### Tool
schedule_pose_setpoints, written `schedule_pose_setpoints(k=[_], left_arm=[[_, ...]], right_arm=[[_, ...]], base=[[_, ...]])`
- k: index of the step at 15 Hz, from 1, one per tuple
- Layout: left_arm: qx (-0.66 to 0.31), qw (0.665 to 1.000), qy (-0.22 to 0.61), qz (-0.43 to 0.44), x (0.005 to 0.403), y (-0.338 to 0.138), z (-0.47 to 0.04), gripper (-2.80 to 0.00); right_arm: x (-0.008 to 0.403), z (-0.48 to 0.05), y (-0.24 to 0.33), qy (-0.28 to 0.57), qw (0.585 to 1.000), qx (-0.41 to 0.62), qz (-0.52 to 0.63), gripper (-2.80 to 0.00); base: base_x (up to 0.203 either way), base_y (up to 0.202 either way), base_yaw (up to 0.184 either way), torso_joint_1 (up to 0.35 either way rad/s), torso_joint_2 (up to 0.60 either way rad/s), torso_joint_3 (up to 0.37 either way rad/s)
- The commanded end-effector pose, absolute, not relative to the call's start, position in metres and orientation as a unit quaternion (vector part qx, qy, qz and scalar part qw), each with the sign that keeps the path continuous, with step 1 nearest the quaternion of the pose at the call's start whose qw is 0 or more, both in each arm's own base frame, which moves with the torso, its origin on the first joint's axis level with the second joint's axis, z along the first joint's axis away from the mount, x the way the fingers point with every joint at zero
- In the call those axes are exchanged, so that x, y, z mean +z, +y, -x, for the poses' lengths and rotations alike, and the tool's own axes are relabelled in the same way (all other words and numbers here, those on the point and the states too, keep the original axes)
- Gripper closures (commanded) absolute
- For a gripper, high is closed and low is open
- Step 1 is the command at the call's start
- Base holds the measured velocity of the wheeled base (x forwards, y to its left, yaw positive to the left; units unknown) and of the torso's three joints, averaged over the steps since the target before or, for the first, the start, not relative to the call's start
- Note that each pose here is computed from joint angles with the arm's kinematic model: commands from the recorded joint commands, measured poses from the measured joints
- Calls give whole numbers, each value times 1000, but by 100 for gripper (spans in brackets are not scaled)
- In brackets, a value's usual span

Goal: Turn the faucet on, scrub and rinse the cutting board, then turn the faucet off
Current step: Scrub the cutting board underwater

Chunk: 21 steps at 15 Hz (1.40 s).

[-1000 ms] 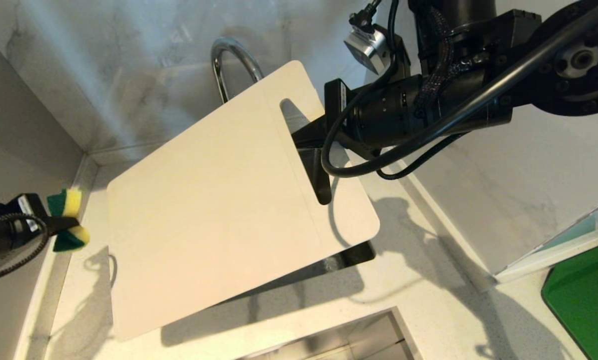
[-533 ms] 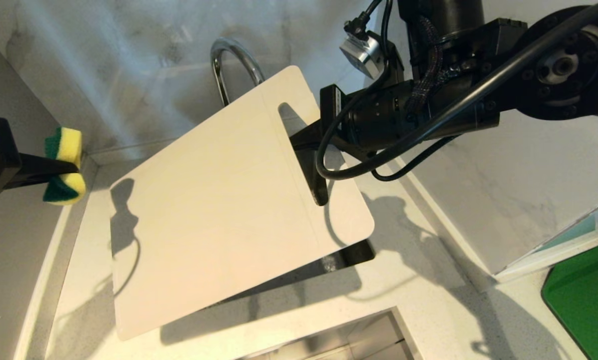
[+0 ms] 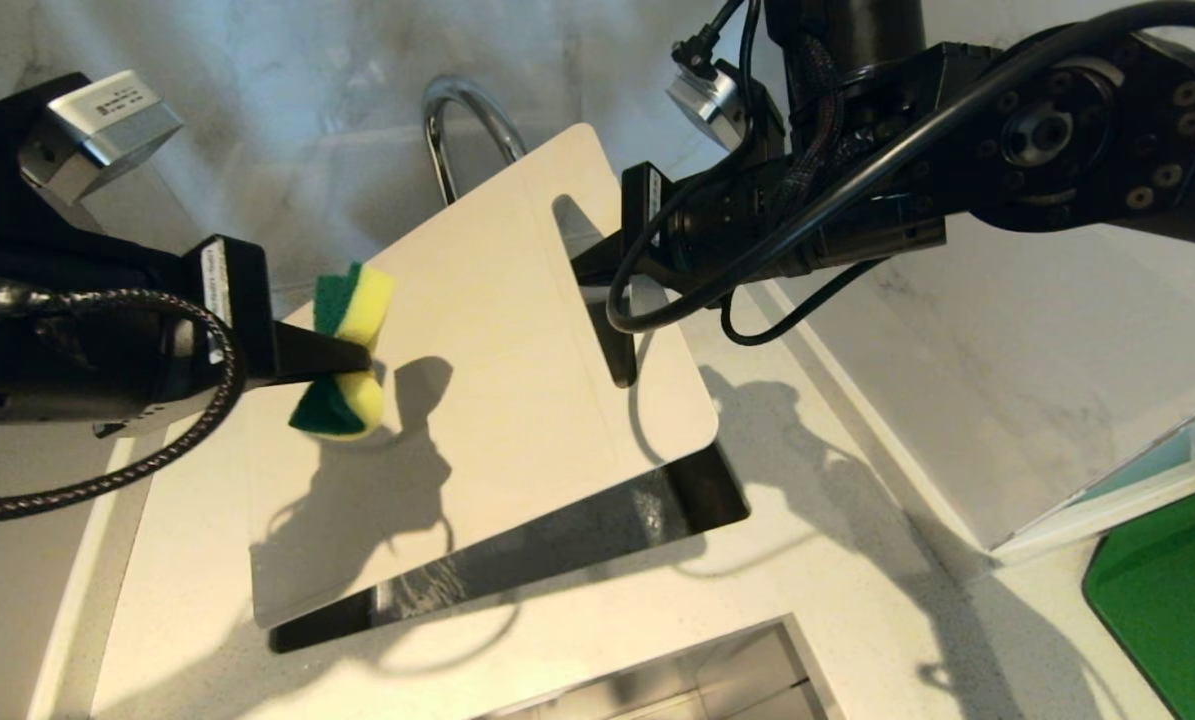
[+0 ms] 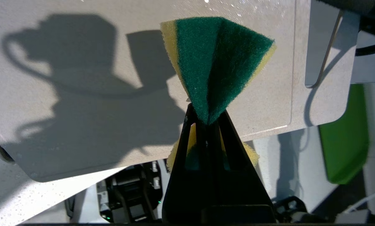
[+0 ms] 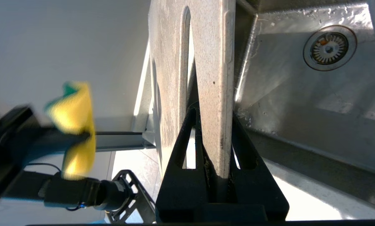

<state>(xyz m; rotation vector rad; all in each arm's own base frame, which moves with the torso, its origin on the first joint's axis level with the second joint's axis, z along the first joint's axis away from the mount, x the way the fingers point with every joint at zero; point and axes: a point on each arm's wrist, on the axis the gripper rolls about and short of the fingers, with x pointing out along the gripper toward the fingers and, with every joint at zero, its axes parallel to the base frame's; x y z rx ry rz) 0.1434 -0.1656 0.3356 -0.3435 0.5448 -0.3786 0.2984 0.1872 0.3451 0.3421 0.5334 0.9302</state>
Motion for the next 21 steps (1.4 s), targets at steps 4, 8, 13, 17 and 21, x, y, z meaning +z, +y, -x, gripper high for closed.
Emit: schedule_pose_setpoints(k=[4, 8, 13, 17, 21], left_arm=[[-176, 933, 284, 136, 315, -196, -139, 0], [-127, 941, 298, 94, 279, -201, -141, 0], [-95, 950, 282, 97, 232, -220, -157, 0], [-67, 951, 280, 113, 230, -212, -170, 0], [-31, 949, 285, 134, 224, -190, -173, 0]], right_arm=[[342, -306, 189, 247, 850, 434, -167, 0], [343, -308, 189, 240, 853, 432, -169, 0], [348, -304, 186, 232, 854, 434, -169, 0], [354, -298, 183, 226, 854, 436, -169, 0], [356, -296, 182, 225, 854, 437, -169, 0]], base=[[0, 0, 0, 0, 0, 0], [0, 0, 0, 0, 0, 0], [0, 0, 0, 0, 0, 0], [0, 0, 0, 0, 0, 0], [0, 0, 0, 0, 0, 0]])
